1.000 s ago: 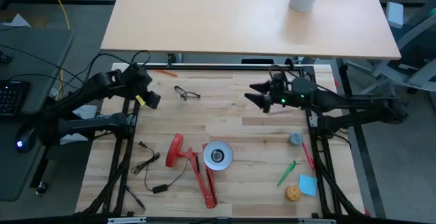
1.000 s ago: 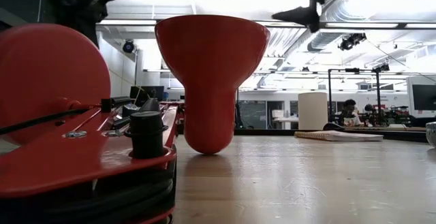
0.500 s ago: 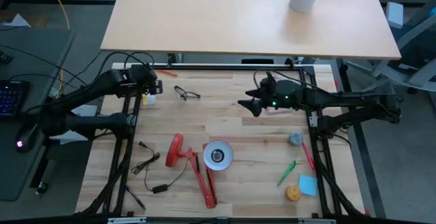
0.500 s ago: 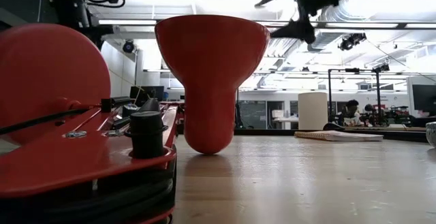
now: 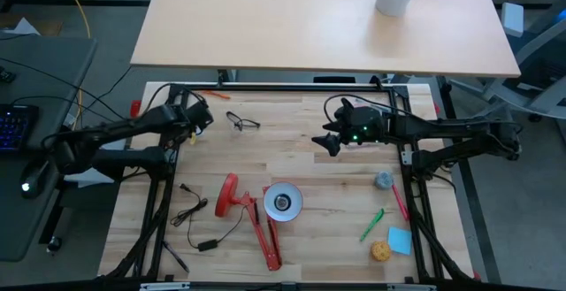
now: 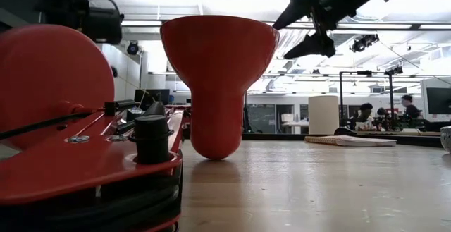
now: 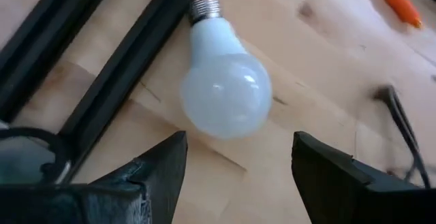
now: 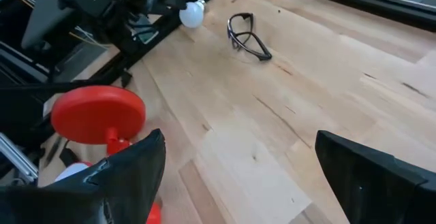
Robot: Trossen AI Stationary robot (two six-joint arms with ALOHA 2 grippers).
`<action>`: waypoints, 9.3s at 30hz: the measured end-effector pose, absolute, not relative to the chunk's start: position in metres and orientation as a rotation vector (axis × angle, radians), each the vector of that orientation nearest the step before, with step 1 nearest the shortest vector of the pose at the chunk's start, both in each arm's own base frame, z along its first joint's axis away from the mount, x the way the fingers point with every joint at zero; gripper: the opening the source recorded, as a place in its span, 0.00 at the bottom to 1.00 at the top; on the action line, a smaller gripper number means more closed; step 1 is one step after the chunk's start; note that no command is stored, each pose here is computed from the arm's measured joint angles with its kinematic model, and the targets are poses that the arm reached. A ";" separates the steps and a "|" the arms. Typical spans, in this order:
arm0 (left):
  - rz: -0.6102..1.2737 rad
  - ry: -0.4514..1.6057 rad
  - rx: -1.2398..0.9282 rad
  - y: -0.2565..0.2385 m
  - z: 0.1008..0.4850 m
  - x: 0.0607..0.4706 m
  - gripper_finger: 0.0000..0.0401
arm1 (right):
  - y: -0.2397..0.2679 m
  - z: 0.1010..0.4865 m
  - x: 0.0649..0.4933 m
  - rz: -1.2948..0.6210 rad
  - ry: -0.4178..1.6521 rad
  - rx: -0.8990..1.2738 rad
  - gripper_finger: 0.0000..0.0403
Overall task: Screw lightbulb
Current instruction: Insert the lightbulb into the lamp
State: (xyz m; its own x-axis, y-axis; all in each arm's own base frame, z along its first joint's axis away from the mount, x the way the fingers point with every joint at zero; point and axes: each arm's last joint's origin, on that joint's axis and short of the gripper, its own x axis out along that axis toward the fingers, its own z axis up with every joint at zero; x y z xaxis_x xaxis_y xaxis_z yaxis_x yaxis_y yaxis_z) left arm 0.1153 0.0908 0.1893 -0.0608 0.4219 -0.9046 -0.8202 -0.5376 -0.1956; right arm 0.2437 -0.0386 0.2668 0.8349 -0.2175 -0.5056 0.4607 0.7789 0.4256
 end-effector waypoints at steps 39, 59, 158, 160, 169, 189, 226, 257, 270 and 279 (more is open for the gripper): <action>1.821 0.453 -1.342 0.139 0.155 0.109 0.60 | -0.042 0.267 0.243 -0.431 0.441 0.526 0.91; 1.804 0.160 -1.690 0.140 0.155 0.119 0.60 | -0.042 0.266 0.242 -0.433 0.456 0.495 0.91; 1.501 0.518 -1.393 0.230 0.143 0.187 0.79 | -0.049 0.277 0.244 -0.438 0.331 0.518 0.91; 1.516 0.513 -1.413 0.231 0.140 0.187 0.79 | -0.049 0.277 0.244 -0.437 0.331 0.518 0.91; 1.518 0.491 -1.401 0.230 0.146 0.186 0.67 | -0.048 0.276 0.244 -0.435 0.340 0.517 0.91; 0.895 0.339 -0.983 0.167 0.276 0.171 0.52 | -0.045 0.303 0.250 -0.252 0.109 0.494 0.91; 0.023 0.717 0.351 0.038 0.391 0.292 0.52 | -0.057 0.369 0.312 -0.062 0.343 0.350 0.91; 0.095 0.660 0.415 0.040 0.395 0.299 0.52 | -0.049 0.377 0.320 -0.083 0.255 0.319 0.61; 0.103 0.643 0.416 0.040 0.397 0.299 0.52 | -0.048 0.377 0.320 -0.050 0.254 0.280 0.27; 0.100 0.644 0.412 0.040 0.397 0.299 0.52 | -0.048 0.377 0.320 -0.042 0.253 0.292 0.27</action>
State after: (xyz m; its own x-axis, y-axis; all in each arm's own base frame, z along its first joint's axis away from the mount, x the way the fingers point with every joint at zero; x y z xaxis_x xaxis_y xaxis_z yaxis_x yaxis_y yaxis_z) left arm 0.2992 0.0399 0.3967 0.7977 0.2169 -0.5627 0.0360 0.9143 0.4034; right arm 0.3203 -0.0476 0.3770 0.9675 -0.0042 -0.2530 0.0774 0.9569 0.2799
